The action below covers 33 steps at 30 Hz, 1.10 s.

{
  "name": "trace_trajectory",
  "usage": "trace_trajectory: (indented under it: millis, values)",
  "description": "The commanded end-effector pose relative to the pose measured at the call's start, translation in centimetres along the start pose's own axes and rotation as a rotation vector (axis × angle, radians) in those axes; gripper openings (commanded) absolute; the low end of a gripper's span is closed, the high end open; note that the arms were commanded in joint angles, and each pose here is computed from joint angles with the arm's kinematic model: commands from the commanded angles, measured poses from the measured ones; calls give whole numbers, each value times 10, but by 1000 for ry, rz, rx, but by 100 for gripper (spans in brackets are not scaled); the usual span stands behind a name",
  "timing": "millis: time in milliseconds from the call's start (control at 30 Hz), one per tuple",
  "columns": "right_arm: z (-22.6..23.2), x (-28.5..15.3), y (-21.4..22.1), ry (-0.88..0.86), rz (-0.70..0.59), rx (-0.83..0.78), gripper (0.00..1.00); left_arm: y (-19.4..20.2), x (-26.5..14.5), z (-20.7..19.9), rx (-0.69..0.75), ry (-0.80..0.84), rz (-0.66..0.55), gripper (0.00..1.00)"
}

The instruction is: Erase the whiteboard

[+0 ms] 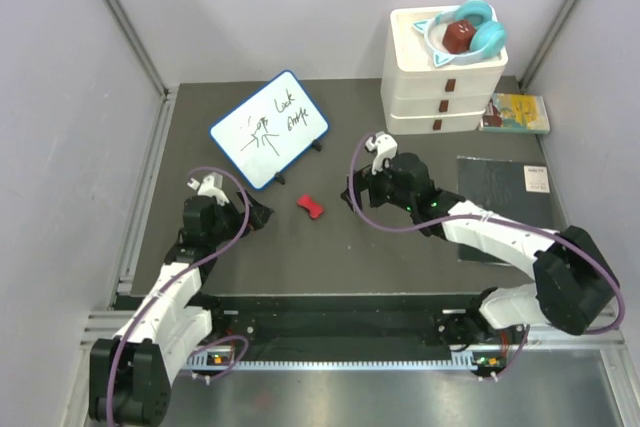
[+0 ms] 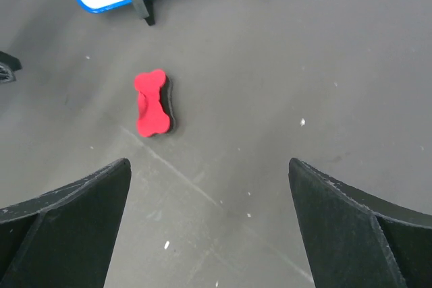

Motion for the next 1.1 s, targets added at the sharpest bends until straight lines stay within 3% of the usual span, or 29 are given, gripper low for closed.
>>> trace_trajectory:
  millis: [0, 167, 300, 467, 600, 733, 1067]
  values:
    - [17, 10, -20, -75, -4, -41, 99, -7, 2, -3, 9, 26, -47, 99]
    - [29, 26, -21, -71, 94, -142, 99, -7, 0, -5, 12, 45, -36, 99]
    - [37, 46, -2, -68, 259, -232, 99, -8, -2, -3, -16, 1, -33, 99]
    - [55, 63, 10, -32, 299, -365, 98, -7, -5, 0, -79, -5, 1, 99]
    - [62, 76, 14, -28, 341, -410, 92, -13, -9, 2, -134, 40, 8, 99]
    - [68, 90, 13, -60, 361, -409, 80, -19, -10, 13, -168, 46, 17, 99]
    - [81, 119, 10, -93, 364, -353, 66, -17, -9, 25, -216, 52, 77, 99]
Point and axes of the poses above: each gripper's point midway between its finger pads, its own x axis out along the fingers, its own z axis along the line the jaws close on, y = z × x, the point moved 9 cm from there along -x, back along the fingers, and after that the axes turned 9 degrees about x, right-handed, at the moved point
